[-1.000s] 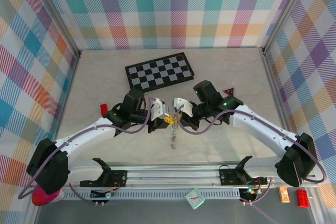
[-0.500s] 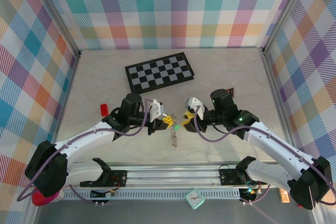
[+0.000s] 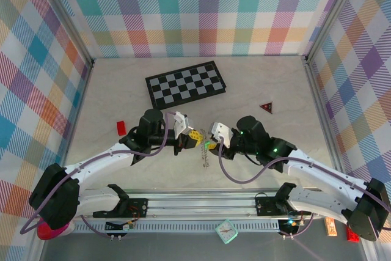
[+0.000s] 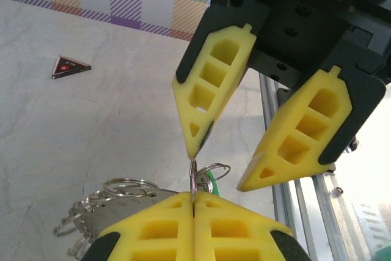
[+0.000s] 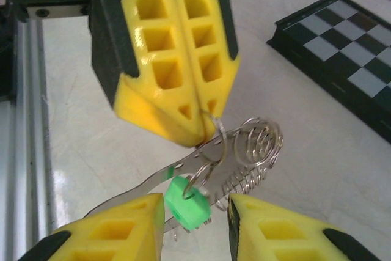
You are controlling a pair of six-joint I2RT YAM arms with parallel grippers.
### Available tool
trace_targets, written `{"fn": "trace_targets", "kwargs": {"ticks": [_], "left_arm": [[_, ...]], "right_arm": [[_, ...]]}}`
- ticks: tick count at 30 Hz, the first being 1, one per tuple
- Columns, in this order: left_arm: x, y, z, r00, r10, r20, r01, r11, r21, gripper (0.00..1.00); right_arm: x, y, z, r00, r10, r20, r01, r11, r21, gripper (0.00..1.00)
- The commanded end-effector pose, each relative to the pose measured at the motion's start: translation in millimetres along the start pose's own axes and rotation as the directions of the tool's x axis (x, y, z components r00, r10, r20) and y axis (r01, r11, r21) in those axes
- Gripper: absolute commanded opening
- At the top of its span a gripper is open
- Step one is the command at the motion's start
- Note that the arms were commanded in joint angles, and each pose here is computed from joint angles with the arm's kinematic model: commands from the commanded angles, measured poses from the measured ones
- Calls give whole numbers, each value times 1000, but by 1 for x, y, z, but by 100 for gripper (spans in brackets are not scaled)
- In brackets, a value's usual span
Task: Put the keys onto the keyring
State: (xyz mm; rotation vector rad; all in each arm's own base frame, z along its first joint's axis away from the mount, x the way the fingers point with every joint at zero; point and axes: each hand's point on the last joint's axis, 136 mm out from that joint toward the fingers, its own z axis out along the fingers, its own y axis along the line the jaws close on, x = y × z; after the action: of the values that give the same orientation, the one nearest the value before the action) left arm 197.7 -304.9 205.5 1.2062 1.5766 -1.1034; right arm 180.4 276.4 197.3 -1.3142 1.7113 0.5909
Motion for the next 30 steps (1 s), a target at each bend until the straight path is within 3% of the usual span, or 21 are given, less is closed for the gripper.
{"fn": "trace_targets", "kwargs": {"ticks": [1,4,15,20,25,30], "left_arm": [[-12,-6,1,999,22,43,-23,1000,19,0],[-13,-6,1,999,16,49,-17,1000,22,0],[-20,-2,2,997,10,71,-11,1000,10,0],[-25,0,4,996,3,89,-4,1000,7,0],[-25,2,5,996,1,90,-1,1000,4,0],[-21,2,4,997,13,80,-13,1000,-2,0]], "right_arm": [[-8,-7,1,998,-45,34,43,998,51,30],[-9,-5,0,998,-52,38,50,998,40,27],[-12,8,3,996,-65,55,68,997,-39,3],[-19,16,8,994,-67,81,74,994,-85,0],[-24,18,12,993,-57,101,67,993,-96,4],[-22,11,1,993,-51,109,55,998,-40,26]]}}
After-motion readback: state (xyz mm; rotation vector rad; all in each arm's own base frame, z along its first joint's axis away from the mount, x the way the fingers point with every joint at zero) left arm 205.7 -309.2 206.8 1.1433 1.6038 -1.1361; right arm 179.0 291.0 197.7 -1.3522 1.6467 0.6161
